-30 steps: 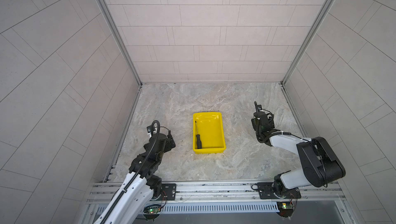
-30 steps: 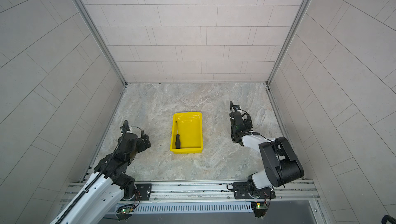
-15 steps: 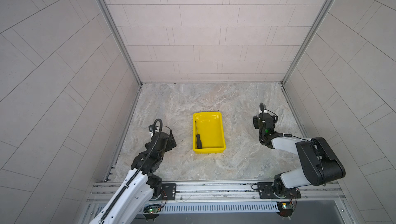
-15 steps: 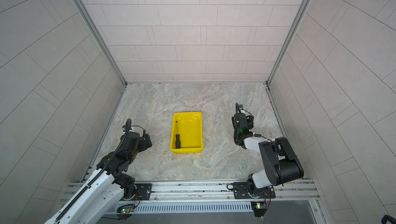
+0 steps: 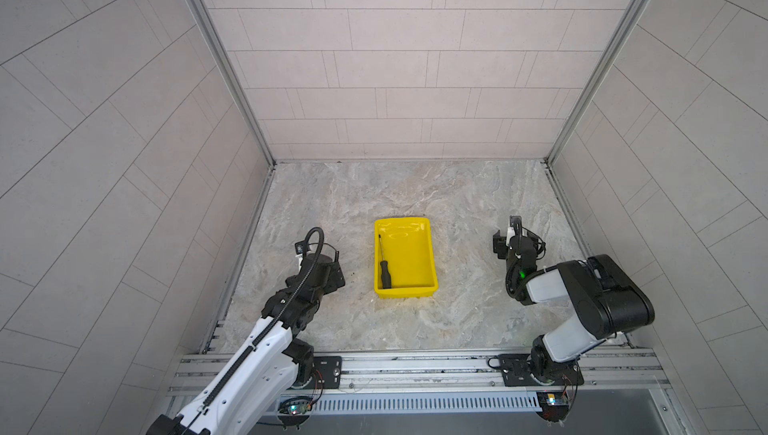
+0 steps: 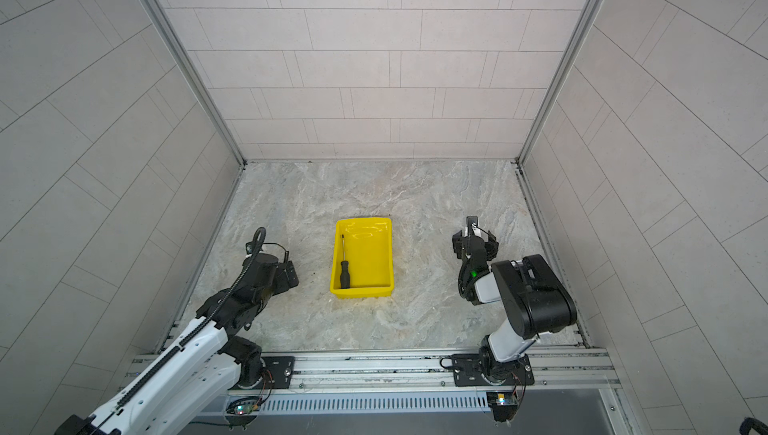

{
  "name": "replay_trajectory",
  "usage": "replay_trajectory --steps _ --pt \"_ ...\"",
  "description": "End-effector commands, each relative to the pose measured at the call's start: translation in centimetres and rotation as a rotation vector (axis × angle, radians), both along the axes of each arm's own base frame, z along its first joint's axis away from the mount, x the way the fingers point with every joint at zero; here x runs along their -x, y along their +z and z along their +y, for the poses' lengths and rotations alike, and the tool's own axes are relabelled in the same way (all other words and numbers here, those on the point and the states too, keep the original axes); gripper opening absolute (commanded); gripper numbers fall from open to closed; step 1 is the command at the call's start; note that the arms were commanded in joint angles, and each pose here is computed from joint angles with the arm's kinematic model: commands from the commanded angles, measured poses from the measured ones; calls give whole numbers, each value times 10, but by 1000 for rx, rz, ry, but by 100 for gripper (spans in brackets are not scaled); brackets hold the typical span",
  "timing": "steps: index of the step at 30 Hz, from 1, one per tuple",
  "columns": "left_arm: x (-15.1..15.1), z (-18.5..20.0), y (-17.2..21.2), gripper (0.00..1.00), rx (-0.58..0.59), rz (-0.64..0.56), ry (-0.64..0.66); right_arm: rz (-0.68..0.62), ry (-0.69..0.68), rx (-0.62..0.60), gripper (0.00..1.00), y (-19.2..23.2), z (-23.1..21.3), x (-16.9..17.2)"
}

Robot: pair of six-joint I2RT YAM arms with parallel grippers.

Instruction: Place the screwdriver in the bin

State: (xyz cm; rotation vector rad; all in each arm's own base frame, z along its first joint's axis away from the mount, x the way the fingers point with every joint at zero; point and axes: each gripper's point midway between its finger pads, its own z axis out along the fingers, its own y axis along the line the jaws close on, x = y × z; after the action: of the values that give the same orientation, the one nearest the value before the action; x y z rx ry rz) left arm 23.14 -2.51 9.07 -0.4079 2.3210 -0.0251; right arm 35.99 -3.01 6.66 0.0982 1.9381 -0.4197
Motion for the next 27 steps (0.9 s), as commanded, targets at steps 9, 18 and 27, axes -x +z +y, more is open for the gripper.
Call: replay_trajectory --steps 9,18,27 --pt "-4 -1 4 100 -2 -9 5 -108 -67 2 99 33 -11 -19" --pt "-16 -12 0 100 28 -43 -26 -98 -50 -13 99 32 -10 -21" --pt "-56 8 69 100 -129 -273 54 -95 -51 -13 99 31 -11 -22"
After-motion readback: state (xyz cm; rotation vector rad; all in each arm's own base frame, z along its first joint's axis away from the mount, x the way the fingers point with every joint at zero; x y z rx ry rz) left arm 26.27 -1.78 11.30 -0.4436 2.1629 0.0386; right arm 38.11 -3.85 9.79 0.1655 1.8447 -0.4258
